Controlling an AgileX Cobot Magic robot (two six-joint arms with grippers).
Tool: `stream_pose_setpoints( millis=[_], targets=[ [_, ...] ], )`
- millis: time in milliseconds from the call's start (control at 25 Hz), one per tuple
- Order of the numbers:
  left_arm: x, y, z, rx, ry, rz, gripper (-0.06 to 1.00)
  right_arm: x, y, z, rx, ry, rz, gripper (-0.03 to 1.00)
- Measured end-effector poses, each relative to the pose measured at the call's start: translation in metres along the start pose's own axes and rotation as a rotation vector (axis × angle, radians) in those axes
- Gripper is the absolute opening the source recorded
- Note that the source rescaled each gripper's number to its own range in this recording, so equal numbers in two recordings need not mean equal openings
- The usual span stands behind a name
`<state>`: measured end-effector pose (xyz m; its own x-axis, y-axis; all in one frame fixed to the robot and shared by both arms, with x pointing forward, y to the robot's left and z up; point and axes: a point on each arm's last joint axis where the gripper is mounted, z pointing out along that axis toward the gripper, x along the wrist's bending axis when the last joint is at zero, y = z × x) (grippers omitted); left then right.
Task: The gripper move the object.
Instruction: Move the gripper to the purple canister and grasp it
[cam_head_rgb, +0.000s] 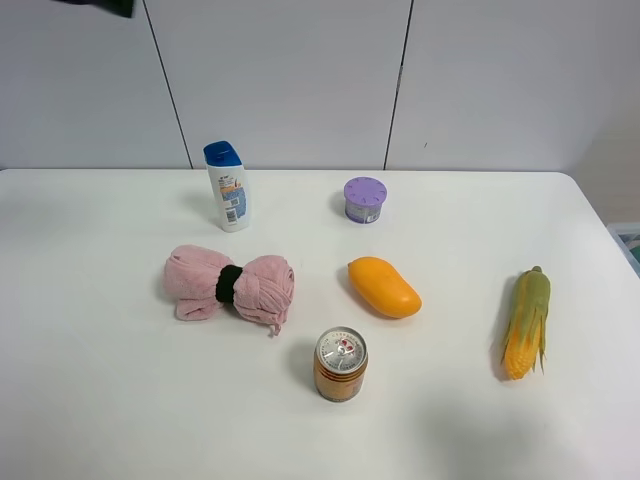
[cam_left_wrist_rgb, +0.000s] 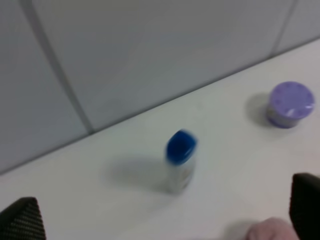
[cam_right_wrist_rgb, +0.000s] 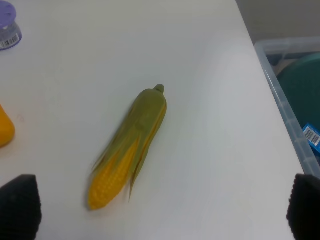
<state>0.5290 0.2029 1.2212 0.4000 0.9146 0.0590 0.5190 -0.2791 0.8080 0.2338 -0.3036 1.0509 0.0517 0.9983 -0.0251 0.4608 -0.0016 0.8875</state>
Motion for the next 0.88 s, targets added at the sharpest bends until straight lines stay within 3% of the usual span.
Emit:
stream_pose_setpoints(
  millis=[200, 360, 600, 880],
  targets=[
    [-0.072, 0.027, 0.064, 0.026, -0.159, 0.141, 1.00, 0.000, 0.000, 0.000, 0.000, 0.000, 0.000, 1.00],
    [-0.115, 0.032, 0.111, 0.042, -0.245, 0.175, 1.00, 0.000, 0.000, 0.000, 0.000, 0.000, 0.000, 1.00],
    [-0.149, 0.017, 0.184, 0.098, -0.296, 0.180, 1.00, 0.000, 0.000, 0.000, 0.000, 0.000, 0.000, 1.00],
    [-0.164, -0.020, 0.259, 0.126, -0.292, 0.197, 1.00, 0.000, 0.000, 0.000, 0.000, 0.000, 0.000, 1.00]
  ],
)
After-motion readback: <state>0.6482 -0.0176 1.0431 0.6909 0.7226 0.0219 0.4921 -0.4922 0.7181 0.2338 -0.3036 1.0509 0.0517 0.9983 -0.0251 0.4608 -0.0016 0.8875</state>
